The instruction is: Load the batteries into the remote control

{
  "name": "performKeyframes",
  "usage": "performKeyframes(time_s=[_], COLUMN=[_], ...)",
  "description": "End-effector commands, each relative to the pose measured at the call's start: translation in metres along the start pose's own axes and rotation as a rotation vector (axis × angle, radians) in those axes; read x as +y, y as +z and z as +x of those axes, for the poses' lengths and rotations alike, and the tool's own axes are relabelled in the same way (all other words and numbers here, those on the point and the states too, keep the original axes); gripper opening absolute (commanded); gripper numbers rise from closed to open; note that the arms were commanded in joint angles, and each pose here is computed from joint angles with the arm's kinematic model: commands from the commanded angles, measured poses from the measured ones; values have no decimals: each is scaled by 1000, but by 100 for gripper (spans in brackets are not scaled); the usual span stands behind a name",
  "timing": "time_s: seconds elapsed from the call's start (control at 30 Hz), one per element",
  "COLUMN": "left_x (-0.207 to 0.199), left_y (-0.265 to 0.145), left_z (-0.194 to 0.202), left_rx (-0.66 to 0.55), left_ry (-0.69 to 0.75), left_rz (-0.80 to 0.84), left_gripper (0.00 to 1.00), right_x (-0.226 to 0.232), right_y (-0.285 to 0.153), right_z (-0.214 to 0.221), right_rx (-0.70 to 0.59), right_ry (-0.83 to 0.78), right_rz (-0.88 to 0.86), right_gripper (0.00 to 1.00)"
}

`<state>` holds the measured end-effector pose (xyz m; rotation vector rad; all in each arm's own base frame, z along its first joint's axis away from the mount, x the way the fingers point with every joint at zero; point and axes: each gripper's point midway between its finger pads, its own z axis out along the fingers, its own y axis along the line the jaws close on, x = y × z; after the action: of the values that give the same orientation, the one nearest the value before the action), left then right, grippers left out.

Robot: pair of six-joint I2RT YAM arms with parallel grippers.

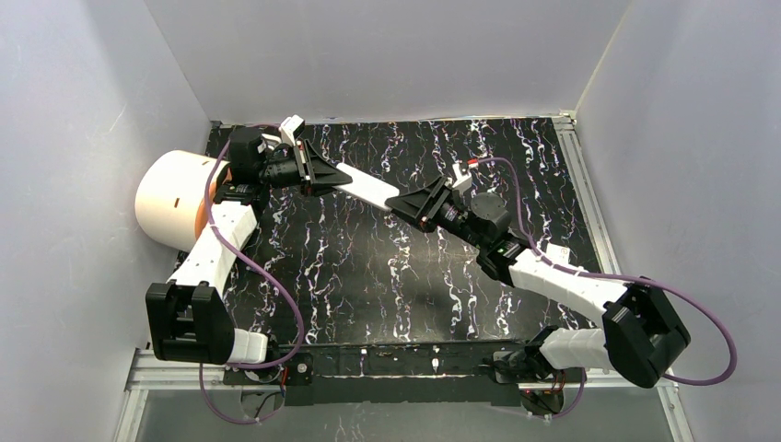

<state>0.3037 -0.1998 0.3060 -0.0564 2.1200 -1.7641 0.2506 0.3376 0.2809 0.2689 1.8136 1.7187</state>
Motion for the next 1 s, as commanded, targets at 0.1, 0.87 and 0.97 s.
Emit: performKeyframes(time_s=[0.1, 0.87, 0.97], left_x=[-20, 29, 35], left_y=[-5, -11, -12], left_z=[6, 8, 9], left_rx=[40, -32, -34], left_ry=[73, 159, 161], left_rz=[51, -185, -210], left_gripper=[0, 0, 0], right_x=[4, 21, 23], right_y=[1, 8, 8], right_z=[-12, -11, -12], right_rx=[-35, 32, 29], right_ry=[-24, -33, -44], right_rz=[67, 111, 92], right_gripper=[40, 1, 1])
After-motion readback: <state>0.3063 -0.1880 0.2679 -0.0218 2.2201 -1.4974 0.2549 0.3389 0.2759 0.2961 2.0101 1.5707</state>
